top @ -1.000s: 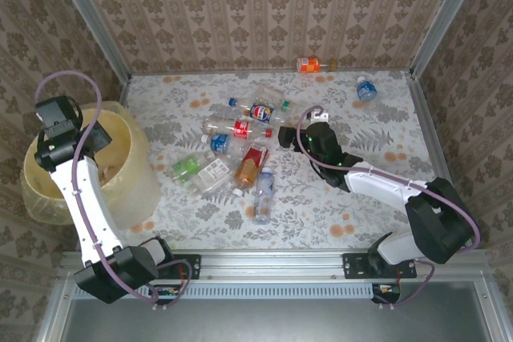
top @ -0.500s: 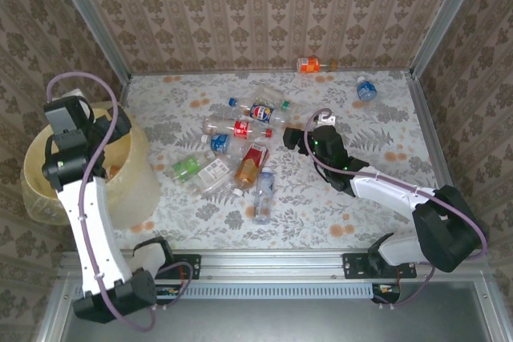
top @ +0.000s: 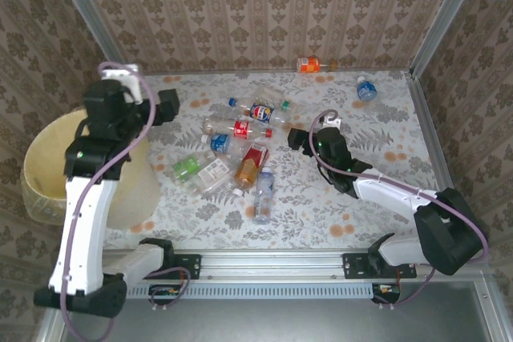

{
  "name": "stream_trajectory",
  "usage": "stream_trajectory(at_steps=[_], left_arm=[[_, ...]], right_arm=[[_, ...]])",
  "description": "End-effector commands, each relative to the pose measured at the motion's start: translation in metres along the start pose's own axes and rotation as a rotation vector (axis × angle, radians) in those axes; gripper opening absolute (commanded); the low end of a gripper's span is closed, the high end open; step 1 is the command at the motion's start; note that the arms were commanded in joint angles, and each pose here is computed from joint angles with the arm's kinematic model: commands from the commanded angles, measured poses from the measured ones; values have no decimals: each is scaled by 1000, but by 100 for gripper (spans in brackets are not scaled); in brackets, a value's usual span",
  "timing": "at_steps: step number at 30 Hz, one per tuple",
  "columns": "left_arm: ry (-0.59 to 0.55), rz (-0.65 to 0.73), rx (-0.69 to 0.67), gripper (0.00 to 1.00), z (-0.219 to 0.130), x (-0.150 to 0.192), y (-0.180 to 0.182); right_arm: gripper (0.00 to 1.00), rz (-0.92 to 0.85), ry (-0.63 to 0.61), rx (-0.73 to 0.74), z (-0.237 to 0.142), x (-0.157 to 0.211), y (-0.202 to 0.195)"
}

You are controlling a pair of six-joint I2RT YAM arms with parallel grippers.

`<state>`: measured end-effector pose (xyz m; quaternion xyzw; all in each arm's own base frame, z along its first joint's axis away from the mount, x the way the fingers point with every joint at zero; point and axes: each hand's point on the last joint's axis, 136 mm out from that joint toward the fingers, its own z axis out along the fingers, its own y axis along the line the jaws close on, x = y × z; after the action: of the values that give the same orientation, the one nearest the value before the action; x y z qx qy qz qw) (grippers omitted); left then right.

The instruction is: Put the plastic bottles in the bin

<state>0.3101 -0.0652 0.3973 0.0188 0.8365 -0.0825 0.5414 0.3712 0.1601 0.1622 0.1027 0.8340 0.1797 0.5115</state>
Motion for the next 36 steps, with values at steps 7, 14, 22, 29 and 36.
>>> stream_trajectory(at_steps=[7, 14, 22, 29, 36], left_arm=[[145, 104, 37, 100, 59, 26, -56], [395, 26, 6, 100, 110, 83, -64], [470, -247, -6, 100, 153, 130, -89], [531, -525, -286, 100, 172, 165, -25], [594, -717, -446, 100, 164, 202, 0]], right_arm=[[100, 41, -35, 20, -10, -5, -14], [100, 48, -25, 15, -8, -3, -15], [100, 57, -12, 16, -6, 1, -16], [100, 50, -13, 20, -9, 1, -19], [100, 50, -14, 26, -16, 2, -24]])
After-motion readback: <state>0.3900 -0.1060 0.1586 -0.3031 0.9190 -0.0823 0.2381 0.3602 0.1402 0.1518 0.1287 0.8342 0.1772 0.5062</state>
